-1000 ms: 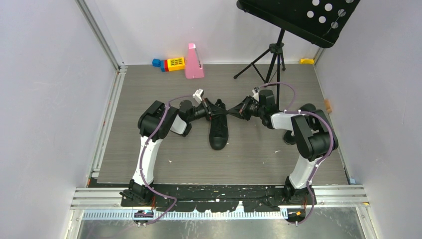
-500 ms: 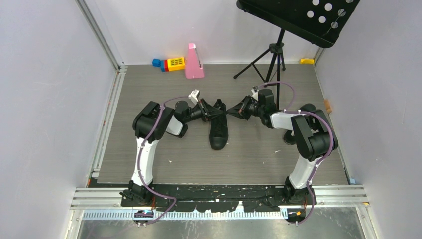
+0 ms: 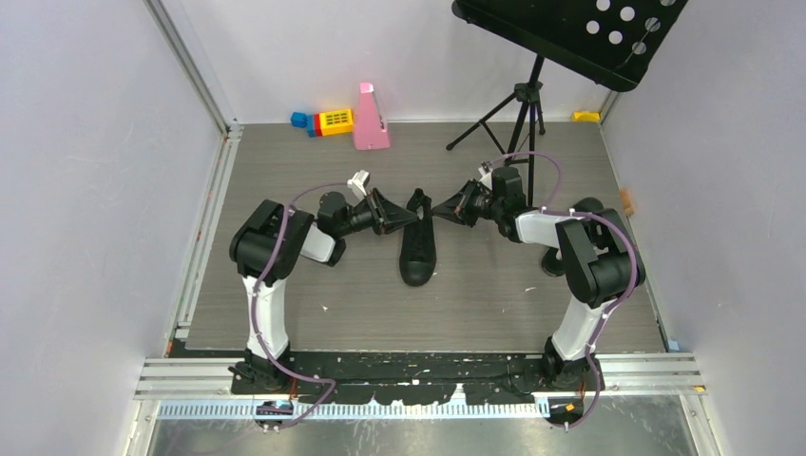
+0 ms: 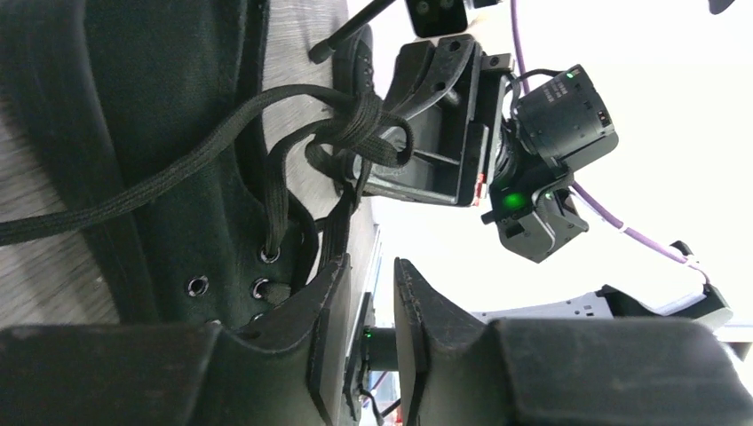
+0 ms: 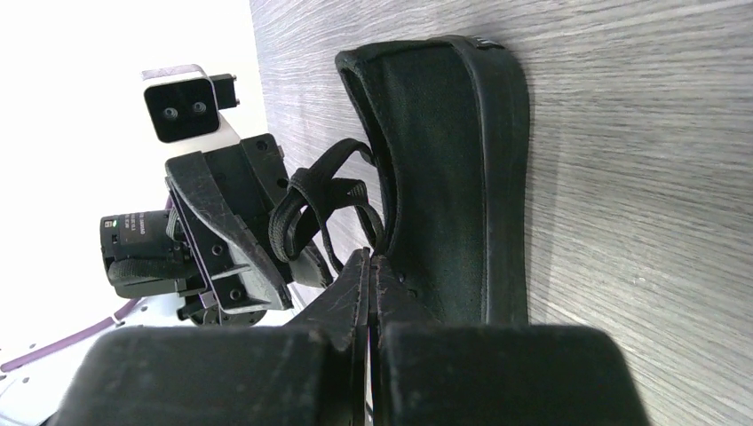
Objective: Tie the shoes
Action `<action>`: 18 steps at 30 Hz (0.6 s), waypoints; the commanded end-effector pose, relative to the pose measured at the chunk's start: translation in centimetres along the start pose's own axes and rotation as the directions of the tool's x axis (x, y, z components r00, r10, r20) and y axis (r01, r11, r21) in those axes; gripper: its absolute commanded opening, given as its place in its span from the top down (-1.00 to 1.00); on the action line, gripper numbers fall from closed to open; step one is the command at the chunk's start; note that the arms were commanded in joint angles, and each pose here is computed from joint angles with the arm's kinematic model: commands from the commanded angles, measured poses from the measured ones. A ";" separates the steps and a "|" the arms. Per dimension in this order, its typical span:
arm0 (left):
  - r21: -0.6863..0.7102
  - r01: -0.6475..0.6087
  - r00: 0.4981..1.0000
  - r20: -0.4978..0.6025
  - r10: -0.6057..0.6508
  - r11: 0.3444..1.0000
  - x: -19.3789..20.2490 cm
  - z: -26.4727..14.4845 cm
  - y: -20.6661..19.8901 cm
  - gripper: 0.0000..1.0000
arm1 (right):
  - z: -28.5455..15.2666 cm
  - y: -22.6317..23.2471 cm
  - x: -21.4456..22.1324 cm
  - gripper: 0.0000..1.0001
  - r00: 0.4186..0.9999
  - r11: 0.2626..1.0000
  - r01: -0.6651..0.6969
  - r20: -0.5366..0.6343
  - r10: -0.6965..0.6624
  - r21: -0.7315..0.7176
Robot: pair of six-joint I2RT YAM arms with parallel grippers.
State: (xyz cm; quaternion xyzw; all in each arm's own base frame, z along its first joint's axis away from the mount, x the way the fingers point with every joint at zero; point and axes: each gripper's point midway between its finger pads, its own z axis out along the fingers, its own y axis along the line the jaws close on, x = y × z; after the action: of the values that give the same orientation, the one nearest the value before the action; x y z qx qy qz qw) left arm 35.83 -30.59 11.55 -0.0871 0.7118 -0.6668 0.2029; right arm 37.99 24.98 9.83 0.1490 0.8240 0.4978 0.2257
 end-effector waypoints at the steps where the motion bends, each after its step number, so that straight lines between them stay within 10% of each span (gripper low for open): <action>1: -0.007 -0.074 0.997 -0.010 0.073 0.997 -0.1 -0.9 -1.3 0.46 | -0.2 2.6 -1.1 1.00 0.997 0.996 0.070 0.025 -0.069 -0.052; 7: -0.198 -0.223 0.975 -0.038 0.220 0.954 -0.4 -1.5 -2.2 0.29 | -0.1 2.7 -0.9 1.00 0.997 0.996 0.079 0.023 -0.078 -0.052; 18: -0.539 -0.642 0.760 -0.355 0.544 0.545 0.1 -0.2 -5.6 0.00 | -0.1 2.8 -1.0 1.00 0.995 0.995 0.094 0.026 -0.093 -0.045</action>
State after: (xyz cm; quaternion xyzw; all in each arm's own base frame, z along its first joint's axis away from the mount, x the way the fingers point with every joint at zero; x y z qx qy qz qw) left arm 35.87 -33.06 21.85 0.0888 0.8234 -0.4284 0.3616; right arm 37.96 25.20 9.85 0.1382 0.8288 0.4923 0.2271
